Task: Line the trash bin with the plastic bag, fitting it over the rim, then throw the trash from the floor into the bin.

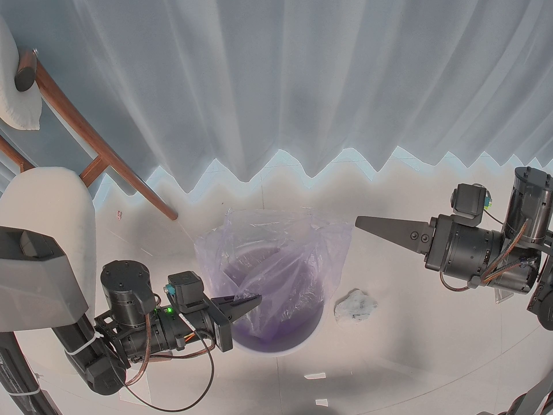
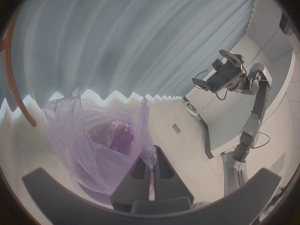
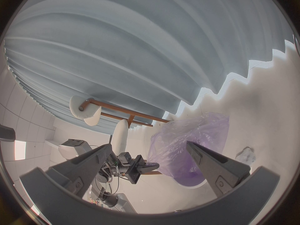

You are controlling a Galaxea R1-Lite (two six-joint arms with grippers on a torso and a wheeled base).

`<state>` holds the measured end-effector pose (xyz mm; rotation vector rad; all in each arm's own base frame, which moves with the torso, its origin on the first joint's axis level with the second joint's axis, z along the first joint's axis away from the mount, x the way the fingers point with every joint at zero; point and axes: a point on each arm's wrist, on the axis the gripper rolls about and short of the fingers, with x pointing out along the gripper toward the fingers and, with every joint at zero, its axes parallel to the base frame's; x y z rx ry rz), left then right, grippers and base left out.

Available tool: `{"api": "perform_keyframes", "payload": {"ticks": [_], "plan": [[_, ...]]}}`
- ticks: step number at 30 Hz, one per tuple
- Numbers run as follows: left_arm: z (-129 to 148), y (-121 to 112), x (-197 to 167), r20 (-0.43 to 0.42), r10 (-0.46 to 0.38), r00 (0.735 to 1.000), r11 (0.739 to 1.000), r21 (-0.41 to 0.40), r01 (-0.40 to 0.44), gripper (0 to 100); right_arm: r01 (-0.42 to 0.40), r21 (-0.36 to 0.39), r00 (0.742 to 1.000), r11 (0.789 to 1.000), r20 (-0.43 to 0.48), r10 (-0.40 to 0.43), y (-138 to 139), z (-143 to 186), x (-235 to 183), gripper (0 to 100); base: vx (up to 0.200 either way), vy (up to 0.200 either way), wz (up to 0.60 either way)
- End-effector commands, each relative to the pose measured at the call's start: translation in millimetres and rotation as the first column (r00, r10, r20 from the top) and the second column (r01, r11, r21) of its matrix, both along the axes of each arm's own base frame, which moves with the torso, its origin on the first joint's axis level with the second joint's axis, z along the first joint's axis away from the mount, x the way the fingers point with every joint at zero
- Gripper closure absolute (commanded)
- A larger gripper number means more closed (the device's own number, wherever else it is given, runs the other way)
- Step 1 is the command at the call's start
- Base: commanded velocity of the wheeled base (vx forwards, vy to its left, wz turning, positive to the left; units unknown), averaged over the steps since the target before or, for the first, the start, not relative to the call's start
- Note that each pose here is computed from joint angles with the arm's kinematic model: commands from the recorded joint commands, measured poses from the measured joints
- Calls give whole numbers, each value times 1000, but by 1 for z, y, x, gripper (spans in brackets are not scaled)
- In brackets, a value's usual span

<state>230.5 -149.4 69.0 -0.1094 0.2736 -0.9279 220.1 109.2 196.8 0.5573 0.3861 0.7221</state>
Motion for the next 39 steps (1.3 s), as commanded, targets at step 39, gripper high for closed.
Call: {"api": "perform_keyframes", "payload": {"ticks": [39], "plan": [[-25,-18,-11,43,66,997,984,160,-72,100,77,-119,979,990,-177,-97,23,-44,29,0,-82,0,0]]}}
